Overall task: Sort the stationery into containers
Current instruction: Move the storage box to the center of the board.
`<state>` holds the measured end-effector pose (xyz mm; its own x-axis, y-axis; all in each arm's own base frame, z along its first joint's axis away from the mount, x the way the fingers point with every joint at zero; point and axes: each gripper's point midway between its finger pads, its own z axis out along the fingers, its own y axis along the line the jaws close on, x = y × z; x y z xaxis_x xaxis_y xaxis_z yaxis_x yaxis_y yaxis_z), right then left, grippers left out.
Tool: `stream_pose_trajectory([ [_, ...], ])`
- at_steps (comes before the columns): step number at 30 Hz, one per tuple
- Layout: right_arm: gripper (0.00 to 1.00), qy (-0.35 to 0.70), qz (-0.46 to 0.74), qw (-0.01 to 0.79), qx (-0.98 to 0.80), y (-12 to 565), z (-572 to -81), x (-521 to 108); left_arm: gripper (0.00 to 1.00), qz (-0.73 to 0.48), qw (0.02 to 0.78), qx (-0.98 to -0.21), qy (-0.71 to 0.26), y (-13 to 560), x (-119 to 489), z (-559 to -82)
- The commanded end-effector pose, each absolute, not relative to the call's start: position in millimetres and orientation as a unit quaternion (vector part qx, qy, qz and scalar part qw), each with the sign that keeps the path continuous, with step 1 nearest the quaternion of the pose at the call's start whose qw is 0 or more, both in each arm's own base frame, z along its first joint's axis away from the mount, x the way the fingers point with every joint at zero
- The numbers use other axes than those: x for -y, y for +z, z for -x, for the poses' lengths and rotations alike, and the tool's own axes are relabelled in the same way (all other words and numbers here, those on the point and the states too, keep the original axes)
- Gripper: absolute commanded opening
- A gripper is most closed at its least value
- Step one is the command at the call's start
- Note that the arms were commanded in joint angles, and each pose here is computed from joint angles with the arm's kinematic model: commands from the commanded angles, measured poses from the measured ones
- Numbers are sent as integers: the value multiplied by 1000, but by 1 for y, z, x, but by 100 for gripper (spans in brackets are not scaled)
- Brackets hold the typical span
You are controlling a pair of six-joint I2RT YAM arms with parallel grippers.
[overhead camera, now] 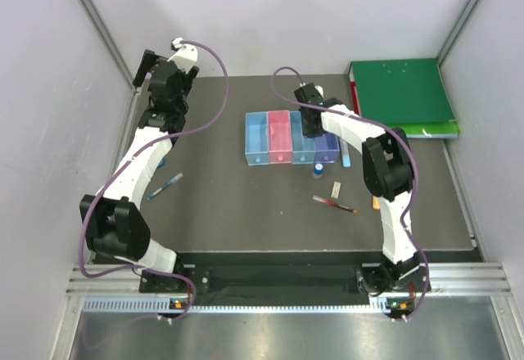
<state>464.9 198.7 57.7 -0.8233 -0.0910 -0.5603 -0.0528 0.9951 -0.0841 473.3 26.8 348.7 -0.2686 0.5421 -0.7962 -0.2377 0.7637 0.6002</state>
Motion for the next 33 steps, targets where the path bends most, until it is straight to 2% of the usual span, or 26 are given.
stream_pose_trajectory([
  [1,9,-62,98,280,-953,65,-453,-196,99,-88,624,-709,316,364,-24,-474],
  [2,15,-59,99,285,-952,68,-454,-198,99,-88,625,-709,315,364,-24,-473],
  [7,19,-44,103,307,-945,84,-465,-208,99,-87,626,-710,312,363,-23,-473],
  [11,9,-48,99,310,-944,88,-464,-208,99,-85,629,-709,307,364,-21,-474],
  [12,2,-48,94,310,-945,88,-464,-207,99,-84,631,-708,306,364,-20,-474],
  [14,2,-51,95,307,-946,87,-461,-206,99,-87,630,-708,305,365,-19,-473],
  [17,11,-50,92,311,-945,90,-461,-205,99,-87,631,-707,307,366,-20,-472],
  [19,13,-50,92,313,-944,91,-461,-205,99,-87,630,-708,307,365,-20,-472],
  [20,13,-50,92,313,-944,92,-460,-205,99,-86,632,-708,305,365,-19,-472],
  [22,1,-57,85,310,-945,89,-460,-202,99,-86,633,-708,302,365,-18,-472],
  [23,0,-60,85,307,-946,86,-458,-201,99,-86,633,-708,301,365,-18,-472],
  [33,0,-55,44,277,-958,68,-446,-194,99,-96,630,-705,310,372,-19,-469],
])
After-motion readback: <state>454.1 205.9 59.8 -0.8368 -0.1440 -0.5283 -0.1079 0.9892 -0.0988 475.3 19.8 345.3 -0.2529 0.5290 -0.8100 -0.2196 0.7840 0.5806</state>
